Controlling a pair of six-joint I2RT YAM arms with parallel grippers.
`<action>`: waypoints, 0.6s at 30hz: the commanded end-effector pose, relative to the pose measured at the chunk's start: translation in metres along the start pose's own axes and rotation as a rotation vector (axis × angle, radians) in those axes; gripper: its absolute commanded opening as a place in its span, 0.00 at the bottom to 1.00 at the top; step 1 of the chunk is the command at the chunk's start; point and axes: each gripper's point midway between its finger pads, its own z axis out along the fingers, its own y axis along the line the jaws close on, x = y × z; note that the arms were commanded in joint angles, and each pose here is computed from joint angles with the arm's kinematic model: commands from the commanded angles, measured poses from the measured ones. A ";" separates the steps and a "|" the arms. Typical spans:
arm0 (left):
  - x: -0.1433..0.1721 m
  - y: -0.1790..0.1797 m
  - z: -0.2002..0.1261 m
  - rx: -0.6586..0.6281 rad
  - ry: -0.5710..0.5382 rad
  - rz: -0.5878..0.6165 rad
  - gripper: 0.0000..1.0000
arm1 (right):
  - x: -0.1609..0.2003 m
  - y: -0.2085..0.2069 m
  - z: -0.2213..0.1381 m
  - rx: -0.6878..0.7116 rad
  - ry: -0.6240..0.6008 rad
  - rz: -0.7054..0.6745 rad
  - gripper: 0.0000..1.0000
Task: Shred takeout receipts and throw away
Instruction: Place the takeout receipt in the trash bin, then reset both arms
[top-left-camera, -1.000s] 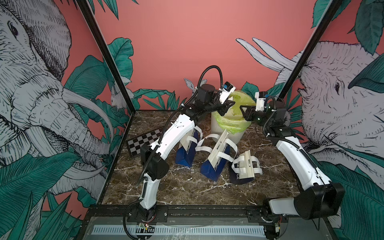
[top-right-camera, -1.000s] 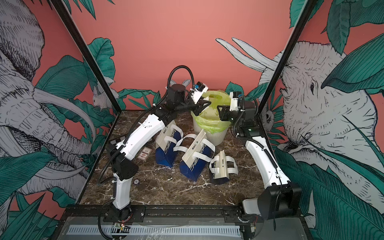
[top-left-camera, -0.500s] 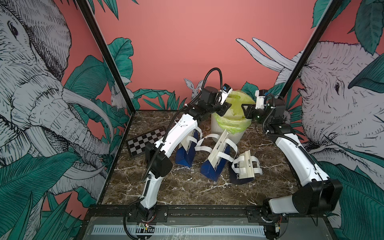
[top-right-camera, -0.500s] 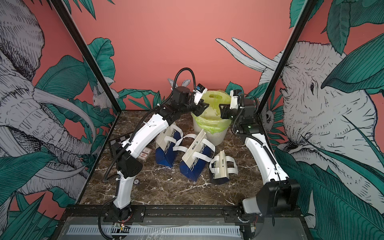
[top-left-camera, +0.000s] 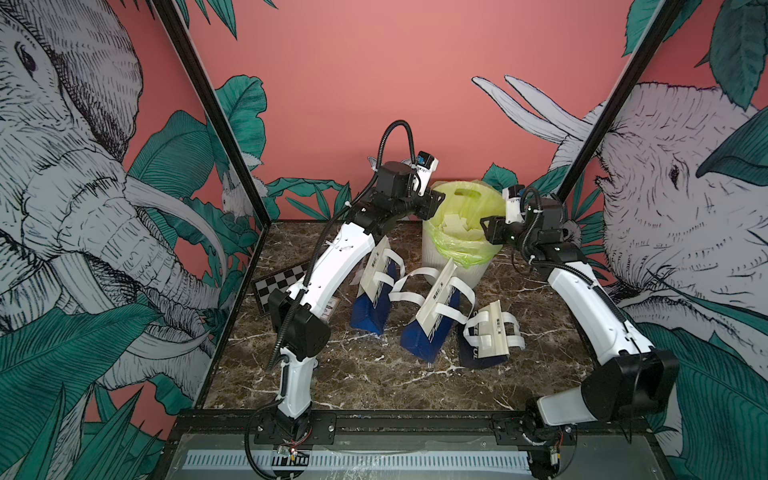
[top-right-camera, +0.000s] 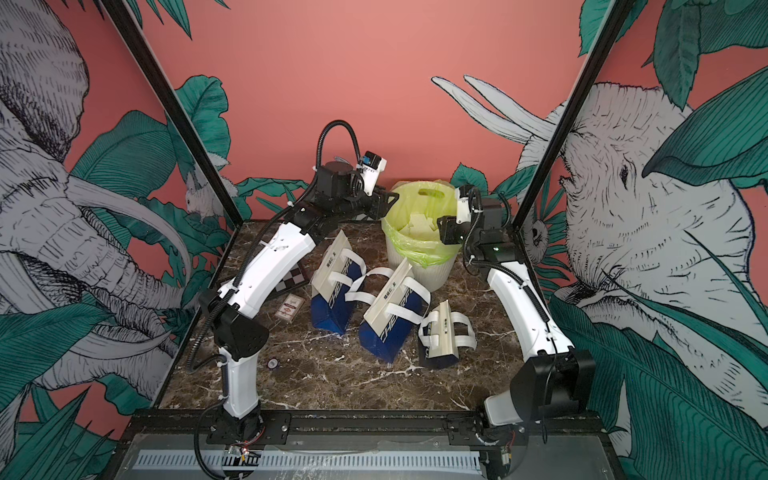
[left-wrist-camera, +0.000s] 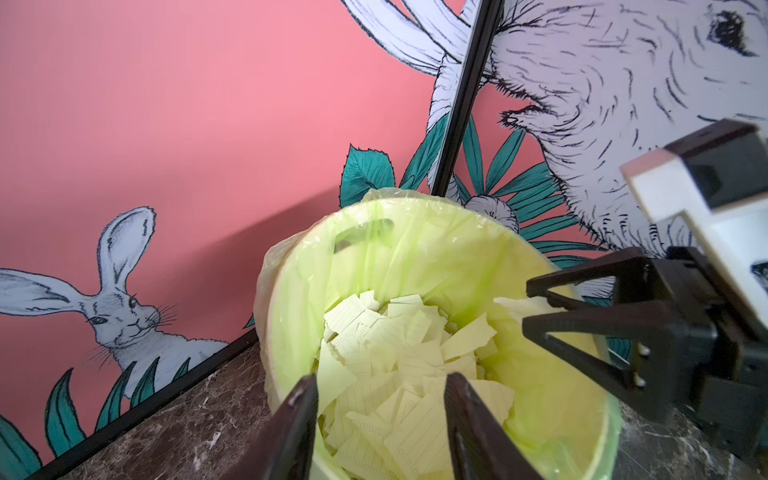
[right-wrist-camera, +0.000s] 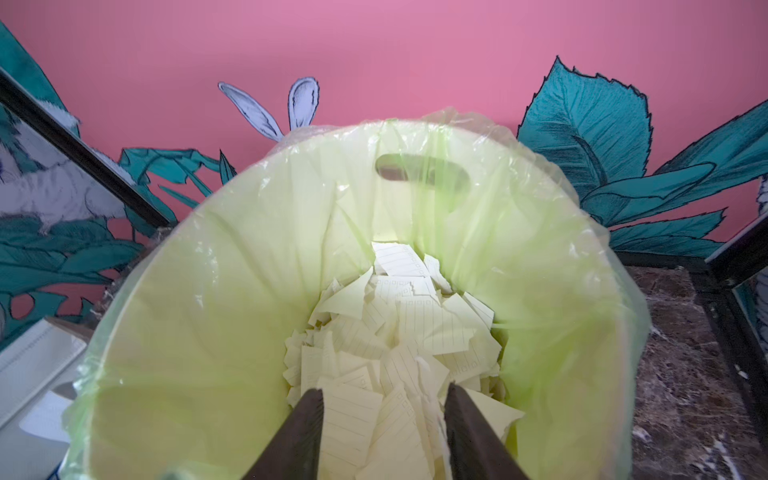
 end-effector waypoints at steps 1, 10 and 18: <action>-0.011 -0.006 -0.021 -0.004 -0.012 0.007 0.51 | -0.010 0.005 -0.029 0.038 -0.008 -0.106 0.59; -0.024 -0.016 -0.054 0.043 -0.054 0.031 0.61 | -0.034 0.035 -0.084 -0.072 -0.176 -0.126 0.69; -0.033 -0.005 -0.129 -0.114 -0.191 0.149 0.77 | -0.041 0.043 -0.152 -0.044 -0.414 -0.258 0.80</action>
